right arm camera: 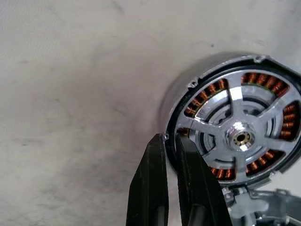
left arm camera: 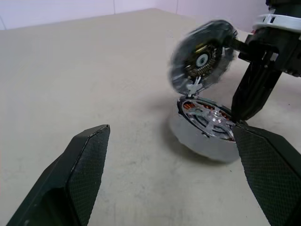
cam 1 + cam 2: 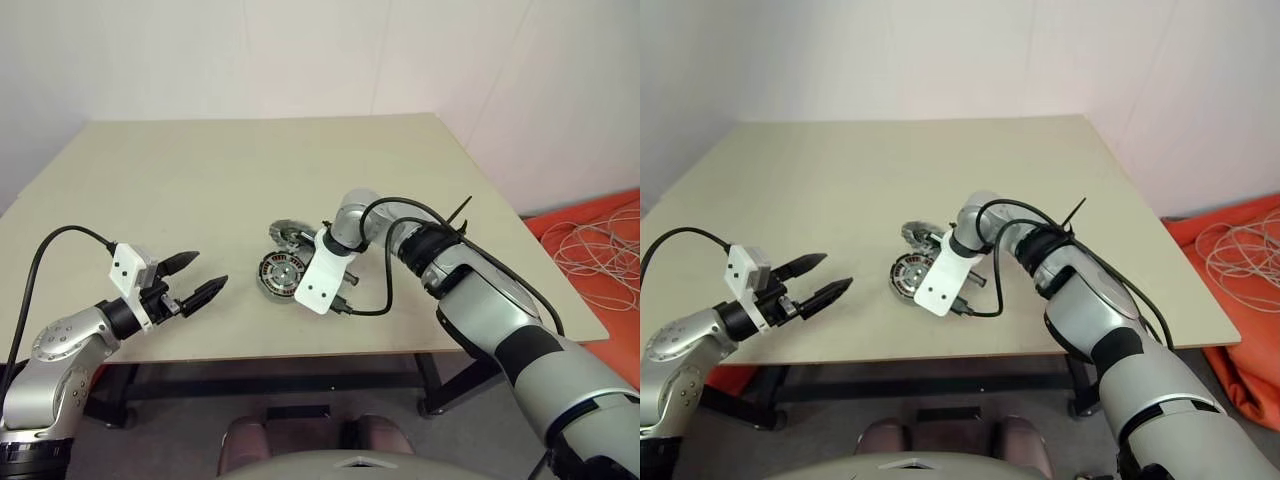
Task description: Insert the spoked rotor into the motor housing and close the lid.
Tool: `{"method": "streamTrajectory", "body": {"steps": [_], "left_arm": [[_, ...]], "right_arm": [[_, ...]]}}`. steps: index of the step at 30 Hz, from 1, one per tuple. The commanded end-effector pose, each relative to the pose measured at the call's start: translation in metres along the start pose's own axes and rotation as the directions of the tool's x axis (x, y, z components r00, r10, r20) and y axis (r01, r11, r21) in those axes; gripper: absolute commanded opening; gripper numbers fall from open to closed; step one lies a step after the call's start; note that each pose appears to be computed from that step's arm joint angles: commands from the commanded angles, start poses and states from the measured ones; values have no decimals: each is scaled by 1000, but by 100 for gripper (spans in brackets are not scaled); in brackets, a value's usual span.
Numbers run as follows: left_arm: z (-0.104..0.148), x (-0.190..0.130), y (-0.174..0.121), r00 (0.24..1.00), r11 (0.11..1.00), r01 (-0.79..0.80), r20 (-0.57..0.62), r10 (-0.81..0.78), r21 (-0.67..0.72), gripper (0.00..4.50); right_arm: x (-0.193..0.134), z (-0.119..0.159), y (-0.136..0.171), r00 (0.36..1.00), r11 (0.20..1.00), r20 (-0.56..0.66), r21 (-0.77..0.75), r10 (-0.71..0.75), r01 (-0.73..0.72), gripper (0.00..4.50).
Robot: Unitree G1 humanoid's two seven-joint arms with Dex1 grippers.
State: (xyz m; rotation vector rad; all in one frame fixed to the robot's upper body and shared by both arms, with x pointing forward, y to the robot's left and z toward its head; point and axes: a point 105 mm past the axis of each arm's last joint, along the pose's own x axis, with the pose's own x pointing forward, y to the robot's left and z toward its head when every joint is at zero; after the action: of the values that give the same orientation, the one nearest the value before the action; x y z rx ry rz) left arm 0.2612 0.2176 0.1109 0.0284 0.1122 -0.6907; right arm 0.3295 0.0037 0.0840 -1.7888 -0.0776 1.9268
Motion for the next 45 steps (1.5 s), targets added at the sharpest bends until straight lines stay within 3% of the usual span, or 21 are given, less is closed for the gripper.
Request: {"method": "streamTrajectory", "body": {"steps": [1,11,18,28,39,45], "left_arm": [[13,3,-3,999,999,13,41,-14,29,440],[10,6,-2,999,1000,17,41,-18,25,440],[8,7,-1,999,1000,20,41,-21,22,440],[14,14,-1,998,999,34,44,-35,31,440],[17,26,0,997,998,61,52,-63,34,440],[18,31,1,995,996,77,55,-79,36,440]], "right_arm": [[-2,6,-9,1000,999,-8,-41,8,-8,1],[-5,12,-20,1000,1000,10,13,-7,7,1],[-17,18,-36,994,972,61,223,-95,79,1],[-34,15,-45,977,805,15,570,-211,165,1],[-62,-13,-18,967,688,-106,685,-232,240,1],[-73,-23,-2,965,686,-166,680,-202,260,1]]}}
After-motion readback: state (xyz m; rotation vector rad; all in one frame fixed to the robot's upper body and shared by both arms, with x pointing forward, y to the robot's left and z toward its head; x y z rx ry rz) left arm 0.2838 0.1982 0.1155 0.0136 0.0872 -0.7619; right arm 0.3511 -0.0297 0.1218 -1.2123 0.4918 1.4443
